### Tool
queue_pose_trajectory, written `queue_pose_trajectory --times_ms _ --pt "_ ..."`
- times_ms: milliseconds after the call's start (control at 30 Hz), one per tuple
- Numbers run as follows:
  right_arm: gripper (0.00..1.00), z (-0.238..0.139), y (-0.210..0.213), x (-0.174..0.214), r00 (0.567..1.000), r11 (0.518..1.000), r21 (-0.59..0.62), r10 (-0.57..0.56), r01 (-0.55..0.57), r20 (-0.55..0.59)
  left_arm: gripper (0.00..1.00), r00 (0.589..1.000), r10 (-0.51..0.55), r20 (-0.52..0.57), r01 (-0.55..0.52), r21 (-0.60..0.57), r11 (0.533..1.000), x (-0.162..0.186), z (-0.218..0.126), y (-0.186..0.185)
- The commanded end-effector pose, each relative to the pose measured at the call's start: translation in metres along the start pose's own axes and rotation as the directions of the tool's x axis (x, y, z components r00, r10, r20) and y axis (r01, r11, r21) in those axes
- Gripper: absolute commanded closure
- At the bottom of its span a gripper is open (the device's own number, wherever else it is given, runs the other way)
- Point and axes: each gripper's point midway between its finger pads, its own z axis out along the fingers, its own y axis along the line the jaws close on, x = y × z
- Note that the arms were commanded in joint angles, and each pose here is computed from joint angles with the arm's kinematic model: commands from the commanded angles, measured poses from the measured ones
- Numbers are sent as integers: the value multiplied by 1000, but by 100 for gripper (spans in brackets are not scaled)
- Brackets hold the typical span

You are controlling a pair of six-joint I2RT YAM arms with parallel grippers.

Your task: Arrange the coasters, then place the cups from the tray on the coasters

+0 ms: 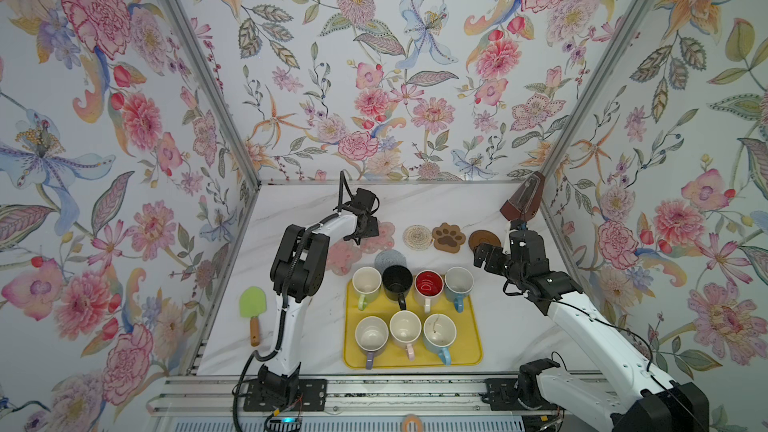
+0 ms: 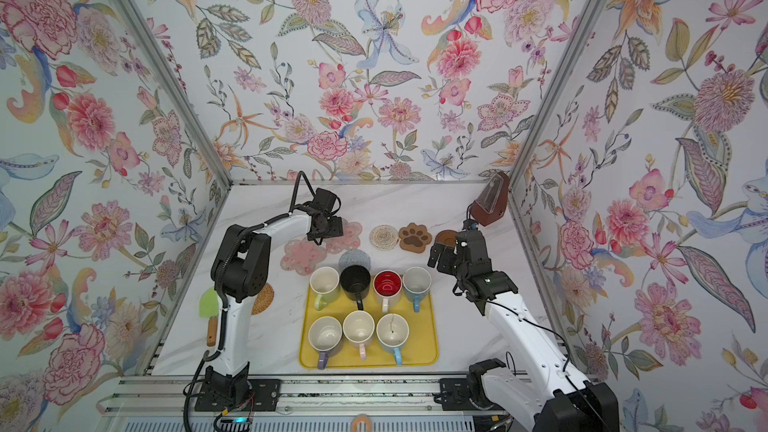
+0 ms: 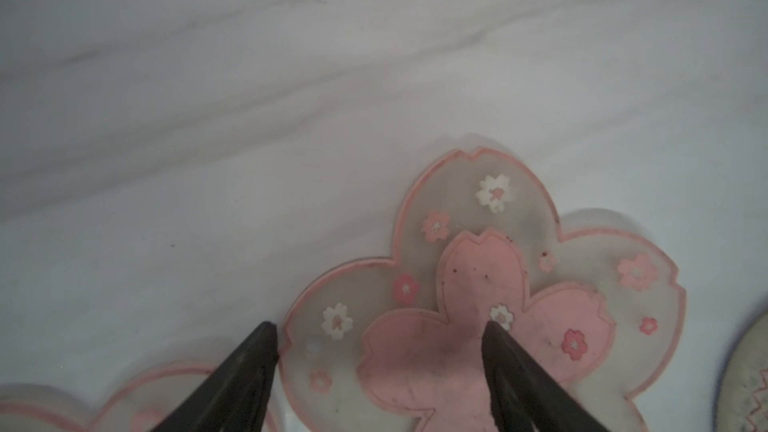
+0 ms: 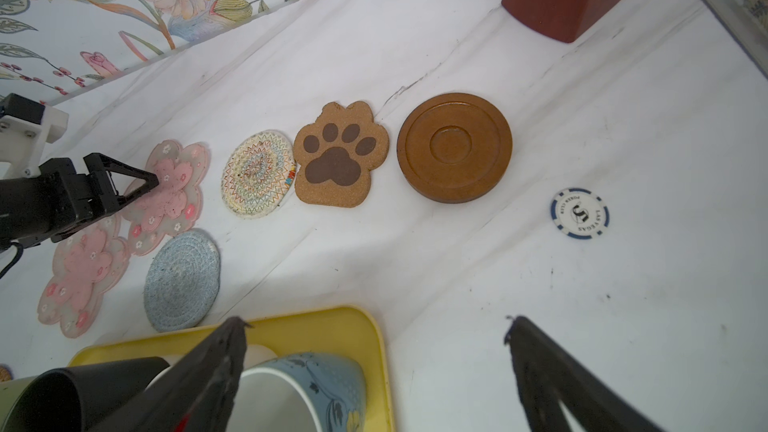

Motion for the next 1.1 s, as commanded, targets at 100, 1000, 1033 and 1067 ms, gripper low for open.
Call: queue_pose_trajectory --times_ms 100,1000,1033,1067 --pt "1 -2 4 -2 1000 1000 -1 5 -5 1 22 1000 -13 -20 13 26 1000 2 7 -8" --pt "1 1 4 0 1000 1000 -6 8 -8 -2 22 999 33 -30 -31 61 998 20 -8 -32" --pt "1 1 4 1 1000 1000 -6 9 -9 -2 22 999 31 -27 -29 59 998 19 -10 -31" --pt "1 1 4 1 1000 1000 -7 10 -10 -1 22 999 31 -25 -30 57 998 19 -11 -30"
